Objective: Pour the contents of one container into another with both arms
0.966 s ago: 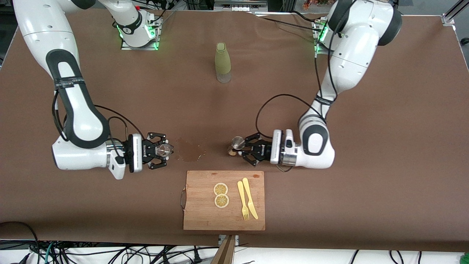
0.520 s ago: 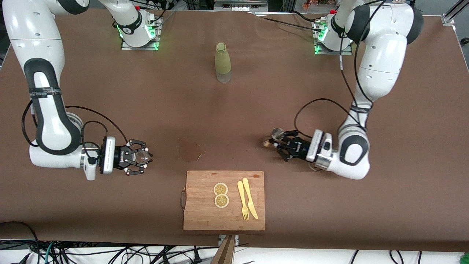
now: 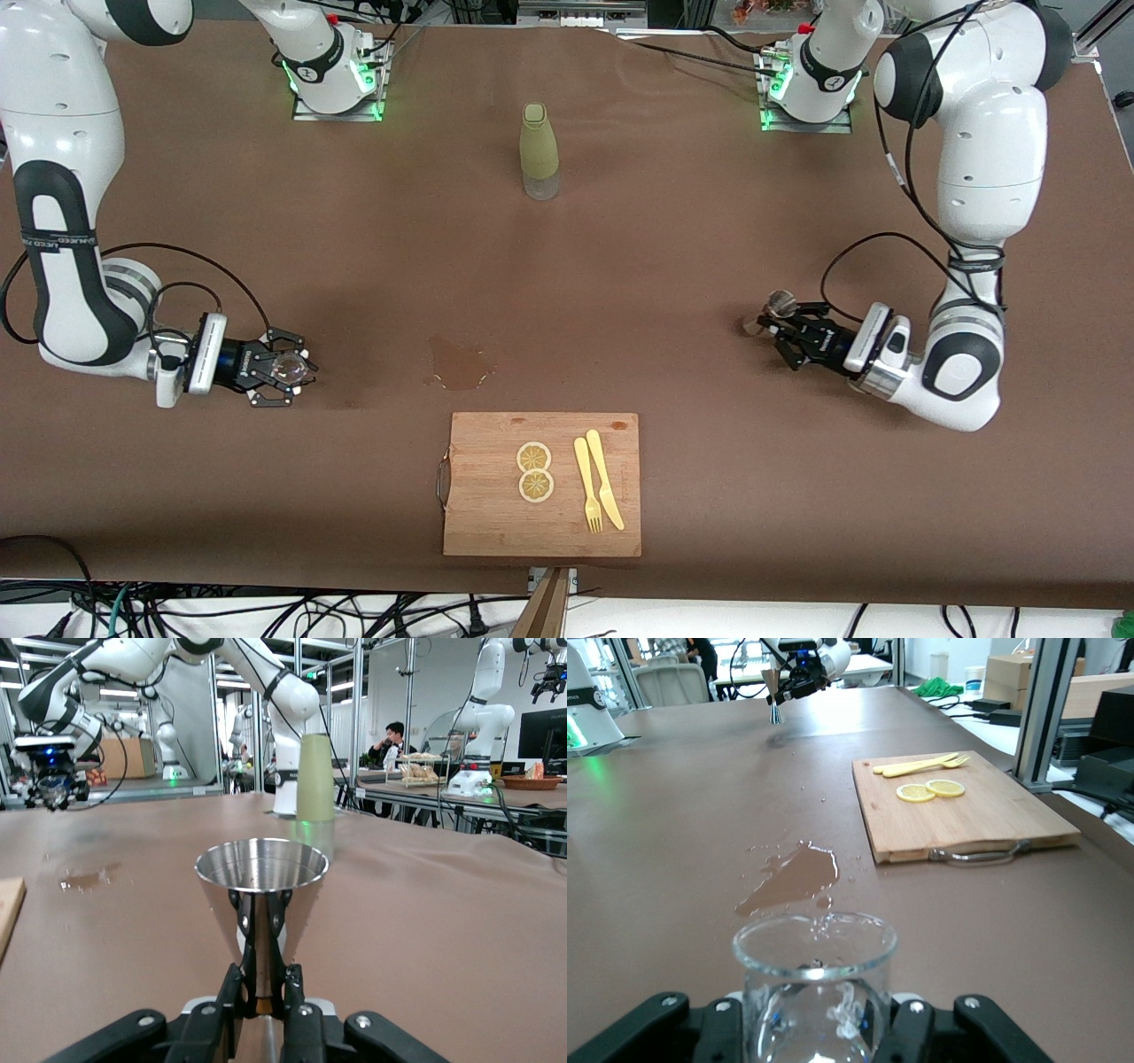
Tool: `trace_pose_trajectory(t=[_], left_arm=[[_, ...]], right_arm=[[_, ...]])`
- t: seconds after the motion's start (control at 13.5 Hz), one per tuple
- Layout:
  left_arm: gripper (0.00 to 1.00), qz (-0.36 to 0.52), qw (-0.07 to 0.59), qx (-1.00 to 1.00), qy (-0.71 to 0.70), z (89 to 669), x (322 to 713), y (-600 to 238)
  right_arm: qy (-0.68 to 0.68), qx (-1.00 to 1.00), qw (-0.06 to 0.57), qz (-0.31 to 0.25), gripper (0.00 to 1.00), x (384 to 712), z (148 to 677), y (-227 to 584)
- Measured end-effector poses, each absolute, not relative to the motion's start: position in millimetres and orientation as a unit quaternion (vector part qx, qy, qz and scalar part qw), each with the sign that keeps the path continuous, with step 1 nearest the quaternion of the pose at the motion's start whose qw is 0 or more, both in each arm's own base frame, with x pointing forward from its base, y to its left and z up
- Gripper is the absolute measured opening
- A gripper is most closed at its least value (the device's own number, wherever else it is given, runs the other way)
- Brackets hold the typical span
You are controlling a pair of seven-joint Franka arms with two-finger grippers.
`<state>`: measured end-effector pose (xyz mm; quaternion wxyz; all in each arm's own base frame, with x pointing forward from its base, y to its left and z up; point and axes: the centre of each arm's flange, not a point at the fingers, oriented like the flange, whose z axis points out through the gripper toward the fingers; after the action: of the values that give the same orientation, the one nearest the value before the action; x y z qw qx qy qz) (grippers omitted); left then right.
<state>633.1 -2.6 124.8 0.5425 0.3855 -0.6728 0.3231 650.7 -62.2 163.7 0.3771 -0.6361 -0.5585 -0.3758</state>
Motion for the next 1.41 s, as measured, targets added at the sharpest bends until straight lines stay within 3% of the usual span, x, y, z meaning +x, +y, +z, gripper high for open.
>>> trace_pose_trajectory(t=[0.45, 1.41], left_arm=[[0.22, 0.313, 0.524, 0.406, -0.680, 111.6, 616.7, 88.7], [0.22, 0.304, 0.500, 0.421, -0.694, 98.5, 616.5, 133.2]], right_arm=[[-0.551, -0.635, 0.370, -0.395, 0.21, 631.9, 154.1, -111.9], [-0.525, -0.637, 0.348, -0.445, 0.22, 601.0, 116.2, -139.6]])
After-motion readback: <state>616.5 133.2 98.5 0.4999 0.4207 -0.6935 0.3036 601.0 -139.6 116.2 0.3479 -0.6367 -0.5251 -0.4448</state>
